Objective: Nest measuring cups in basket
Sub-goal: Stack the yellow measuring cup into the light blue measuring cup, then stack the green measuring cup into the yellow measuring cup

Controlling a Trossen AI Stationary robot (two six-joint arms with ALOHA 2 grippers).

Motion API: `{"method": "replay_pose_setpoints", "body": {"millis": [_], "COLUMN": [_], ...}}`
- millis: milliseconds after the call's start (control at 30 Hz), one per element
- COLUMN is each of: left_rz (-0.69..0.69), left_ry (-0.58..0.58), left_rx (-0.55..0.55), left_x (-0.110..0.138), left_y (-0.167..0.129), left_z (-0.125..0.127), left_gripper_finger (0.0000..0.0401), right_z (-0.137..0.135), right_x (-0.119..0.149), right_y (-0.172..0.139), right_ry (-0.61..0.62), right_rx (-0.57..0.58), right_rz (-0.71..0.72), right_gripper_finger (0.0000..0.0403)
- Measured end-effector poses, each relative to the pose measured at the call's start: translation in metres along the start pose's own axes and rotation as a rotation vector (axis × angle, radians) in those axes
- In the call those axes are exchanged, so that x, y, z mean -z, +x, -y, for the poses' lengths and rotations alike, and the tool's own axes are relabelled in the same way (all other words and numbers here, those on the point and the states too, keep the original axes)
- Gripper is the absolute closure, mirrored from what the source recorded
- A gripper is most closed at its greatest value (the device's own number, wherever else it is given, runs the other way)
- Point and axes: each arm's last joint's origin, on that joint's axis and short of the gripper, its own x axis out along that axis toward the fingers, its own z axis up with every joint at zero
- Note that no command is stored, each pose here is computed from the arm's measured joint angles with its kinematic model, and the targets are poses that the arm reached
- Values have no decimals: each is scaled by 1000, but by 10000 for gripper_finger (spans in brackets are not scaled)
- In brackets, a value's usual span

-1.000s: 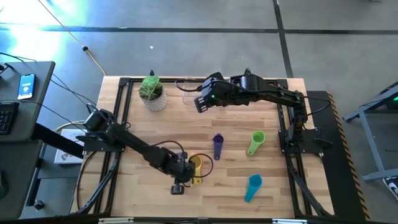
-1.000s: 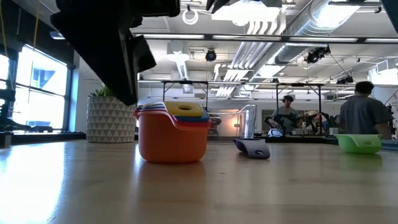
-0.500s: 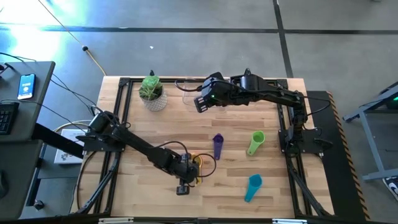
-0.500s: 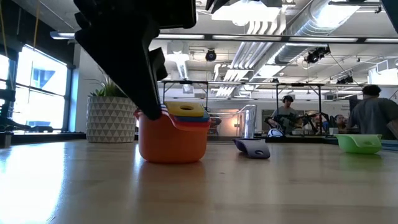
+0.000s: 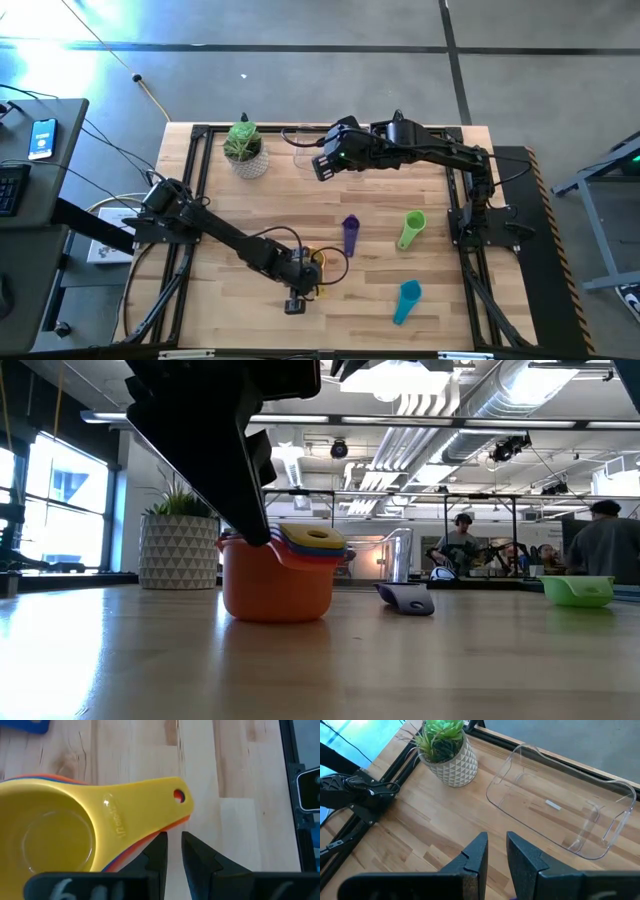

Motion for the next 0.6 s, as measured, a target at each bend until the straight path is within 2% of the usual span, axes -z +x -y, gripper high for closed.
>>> {"method": "replay_pose_setpoints", "body": {"millis": [300,600], "left_rz": [-30,29], "left_ry": [64,200], "left_rx": [-12,-103], "left_x": [2,-7], "left_y": [-13,-65], "left_z": [-1,-12], "left_gripper_finger": [357,357], "right_z": [-3,-12], "right_x": [4,23], "right_y": [-2,-10], "right_ry": [0,35], "right_rx": [-32,-19], "right_rz": [-37,-73], "right_gripper_finger": [341,341]}}
